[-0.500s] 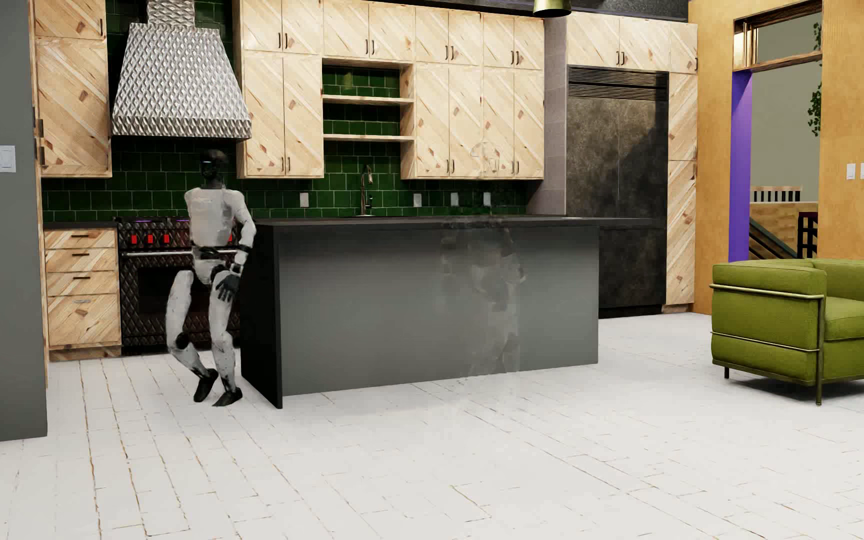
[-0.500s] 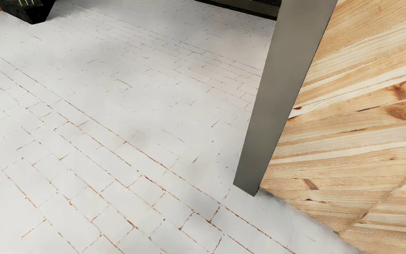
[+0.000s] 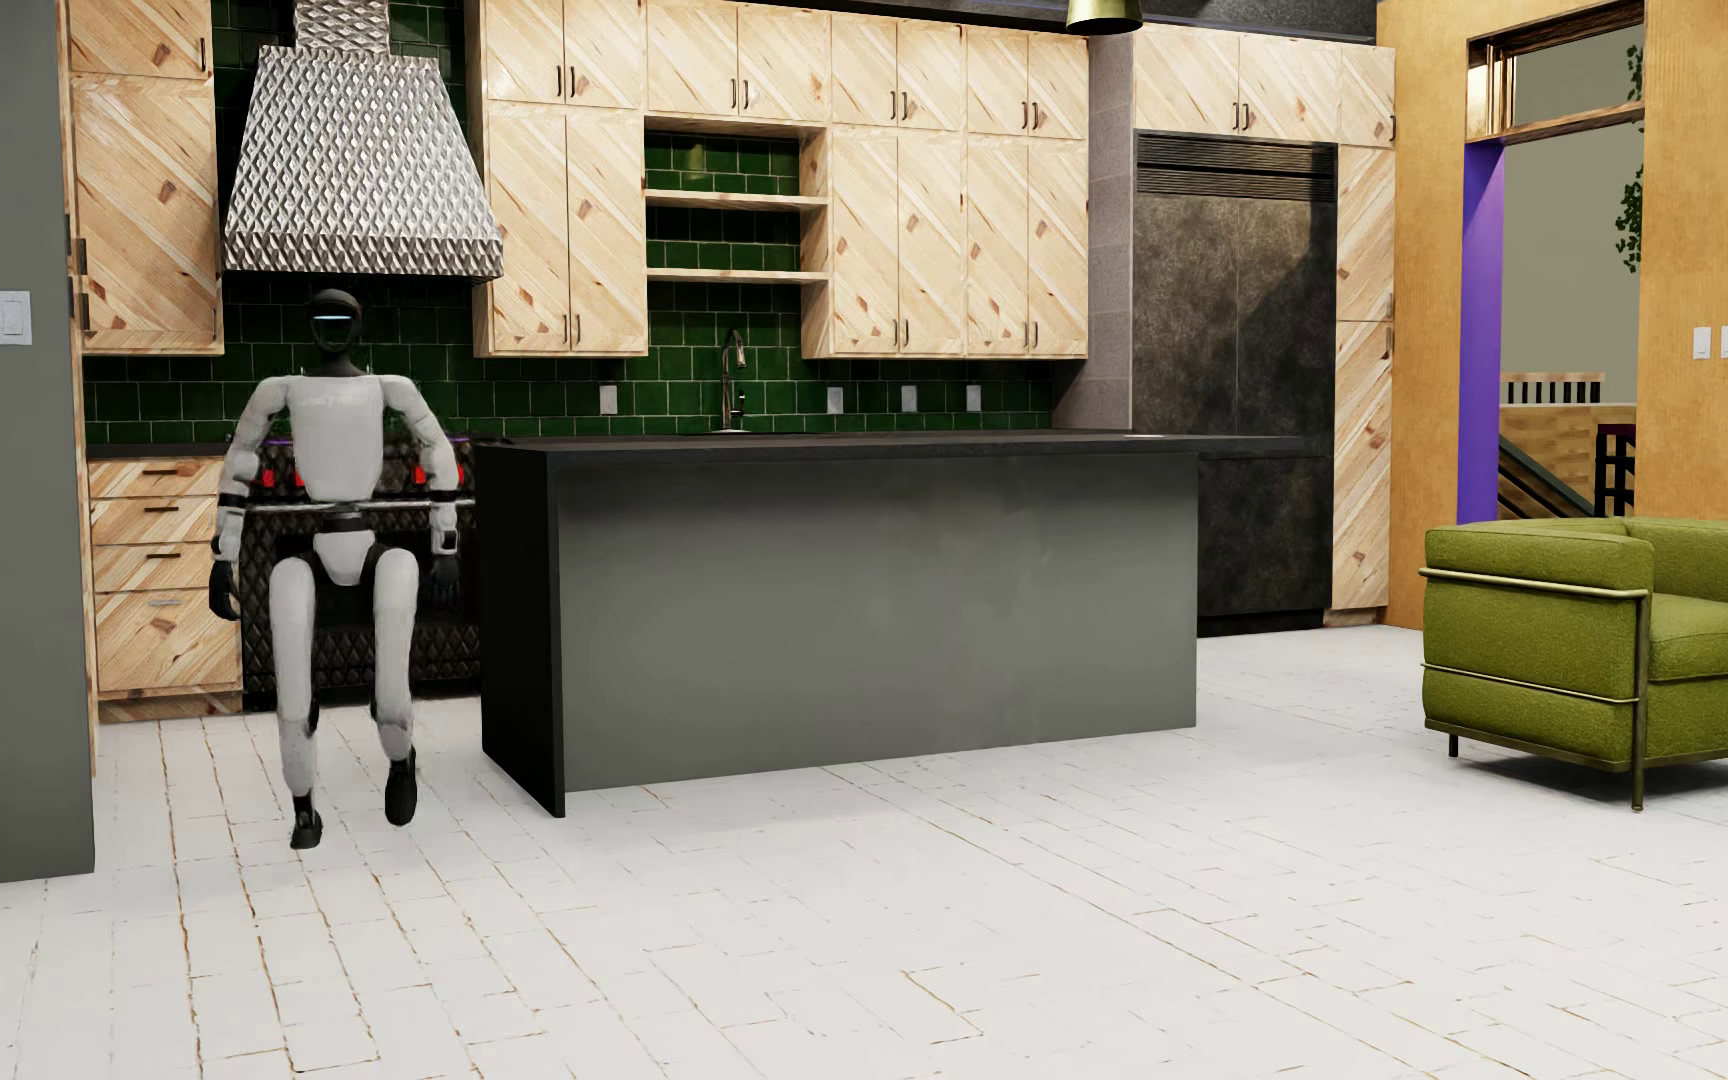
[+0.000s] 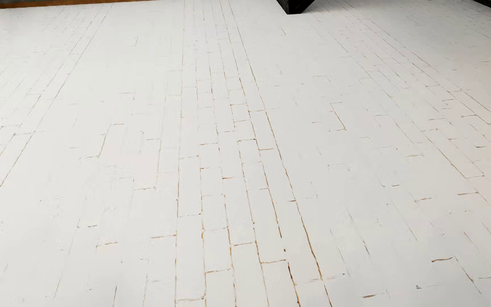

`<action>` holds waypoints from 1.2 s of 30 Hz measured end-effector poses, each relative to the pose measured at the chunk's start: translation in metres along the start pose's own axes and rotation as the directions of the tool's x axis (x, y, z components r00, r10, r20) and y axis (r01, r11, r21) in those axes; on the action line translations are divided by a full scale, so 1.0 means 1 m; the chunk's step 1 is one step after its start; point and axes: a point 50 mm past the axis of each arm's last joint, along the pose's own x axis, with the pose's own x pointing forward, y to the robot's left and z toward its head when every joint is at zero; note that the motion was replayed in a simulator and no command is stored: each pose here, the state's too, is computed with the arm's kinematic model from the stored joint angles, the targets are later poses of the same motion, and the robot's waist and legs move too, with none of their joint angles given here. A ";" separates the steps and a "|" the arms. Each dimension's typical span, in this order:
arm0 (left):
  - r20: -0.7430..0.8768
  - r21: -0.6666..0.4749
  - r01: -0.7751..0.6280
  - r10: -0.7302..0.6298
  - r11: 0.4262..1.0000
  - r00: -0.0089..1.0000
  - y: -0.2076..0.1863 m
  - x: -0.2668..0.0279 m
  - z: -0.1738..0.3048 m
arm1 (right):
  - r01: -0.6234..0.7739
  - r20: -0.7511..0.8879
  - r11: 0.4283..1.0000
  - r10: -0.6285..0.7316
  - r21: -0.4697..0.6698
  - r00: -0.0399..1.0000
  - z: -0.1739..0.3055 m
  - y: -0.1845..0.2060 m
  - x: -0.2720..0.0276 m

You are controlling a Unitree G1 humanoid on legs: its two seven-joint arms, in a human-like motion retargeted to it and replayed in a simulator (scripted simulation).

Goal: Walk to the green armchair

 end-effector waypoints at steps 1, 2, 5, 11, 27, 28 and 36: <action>0.015 -0.046 -0.019 0.020 0.999 1.000 0.003 -0.002 0.001 | 0.007 0.018 1.000 -0.007 -0.005 1.000 0.006 -0.003 0.001; 0.031 -0.087 -0.033 0.035 0.996 0.999 0.004 -0.003 0.003 | 0.024 0.035 1.000 -0.025 0.011 0.999 0.010 -0.009 0.001; 0.084 -0.176 -0.022 0.037 0.984 0.996 -0.008 -0.002 0.017 | 0.073 0.058 0.995 -0.077 0.062 0.995 0.013 -0.023 -0.001; 0.107 -0.138 0.091 -0.077 0.986 0.991 -0.048 -0.001 0.028 | 0.017 0.067 0.996 -0.023 0.084 0.997 0.011 0.001 -0.002; 0.286 -0.230 -0.226 0.288 0.947 0.914 0.089 -0.009 0.085 | -0.043 -0.032 0.999 0.043 0.007 0.999 -0.014 0.018 -0.005; 0.232 -0.162 -0.167 0.202 0.973 0.951 0.063 -0.001 0.070 | -0.009 -0.016 0.999 0.010 0.047 1.000 -0.011 0.009 -0.005; 0.044 -0.015 0.047 -0.046 0.999 0.998 -0.020 0.001 0.013 | -0.027 -0.011 1.000 0.027 -0.007 1.000 -0.005 0.010 -0.001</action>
